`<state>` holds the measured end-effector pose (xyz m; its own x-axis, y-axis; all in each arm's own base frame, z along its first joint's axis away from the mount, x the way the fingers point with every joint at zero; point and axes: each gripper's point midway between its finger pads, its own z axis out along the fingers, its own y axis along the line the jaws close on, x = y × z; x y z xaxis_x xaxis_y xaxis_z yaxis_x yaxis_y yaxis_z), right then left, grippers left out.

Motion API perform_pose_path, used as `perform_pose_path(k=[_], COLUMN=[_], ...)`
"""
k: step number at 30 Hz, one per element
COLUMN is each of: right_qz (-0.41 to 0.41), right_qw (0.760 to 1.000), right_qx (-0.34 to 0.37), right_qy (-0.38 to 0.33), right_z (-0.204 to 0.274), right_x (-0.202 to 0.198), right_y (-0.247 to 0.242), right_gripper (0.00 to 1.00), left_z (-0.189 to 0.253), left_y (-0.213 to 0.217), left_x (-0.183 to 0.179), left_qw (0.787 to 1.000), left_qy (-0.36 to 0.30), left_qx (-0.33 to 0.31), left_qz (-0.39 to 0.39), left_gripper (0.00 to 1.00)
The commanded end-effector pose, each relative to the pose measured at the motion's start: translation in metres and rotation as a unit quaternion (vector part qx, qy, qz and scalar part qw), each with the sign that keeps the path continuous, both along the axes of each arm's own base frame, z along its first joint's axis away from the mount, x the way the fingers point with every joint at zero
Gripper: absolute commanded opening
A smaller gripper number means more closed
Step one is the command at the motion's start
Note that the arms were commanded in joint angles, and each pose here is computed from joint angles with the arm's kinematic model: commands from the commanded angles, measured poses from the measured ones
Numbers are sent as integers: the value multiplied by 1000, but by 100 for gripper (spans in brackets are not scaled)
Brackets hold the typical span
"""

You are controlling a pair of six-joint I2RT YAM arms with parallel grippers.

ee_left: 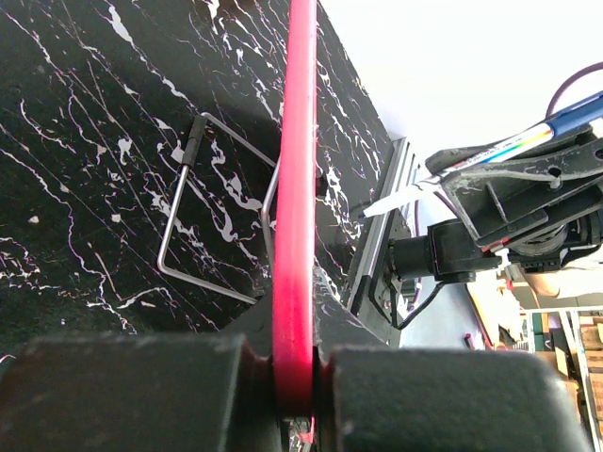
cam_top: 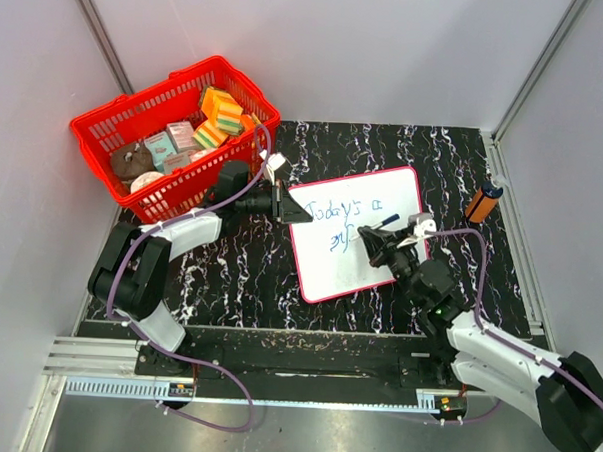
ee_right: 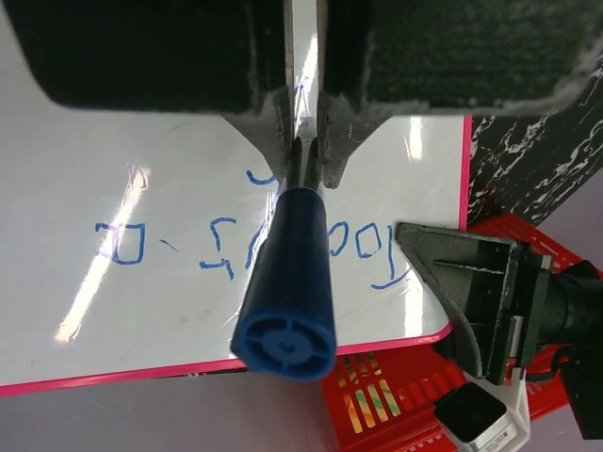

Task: Write a sentence on the whiteboard

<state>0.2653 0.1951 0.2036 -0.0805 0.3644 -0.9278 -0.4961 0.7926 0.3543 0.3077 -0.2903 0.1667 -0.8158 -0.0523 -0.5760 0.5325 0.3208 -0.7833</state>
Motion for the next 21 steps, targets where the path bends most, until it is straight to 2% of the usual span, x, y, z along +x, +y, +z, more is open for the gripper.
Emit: perform_pose_path(k=[1, 7, 21], right_qz=[-32, -26, -46], right_qw=[999, 999, 998], right_qx=[-15, -18, -37], right_qy=[-23, -25, -2], right_z=[22, 20, -2], right_x=[22, 36, 43], right_y=[1, 15, 12], right_gripper=[0, 0, 0], left_z=[-48, -48, -48], left_y=[12, 12, 12], left_x=[-7, -8, -8], left_qw=[997, 997, 997], left_qy=[15, 15, 12], left_qx=[76, 77, 77], left_qz=[11, 10, 11], left_gripper=[0, 0, 0])
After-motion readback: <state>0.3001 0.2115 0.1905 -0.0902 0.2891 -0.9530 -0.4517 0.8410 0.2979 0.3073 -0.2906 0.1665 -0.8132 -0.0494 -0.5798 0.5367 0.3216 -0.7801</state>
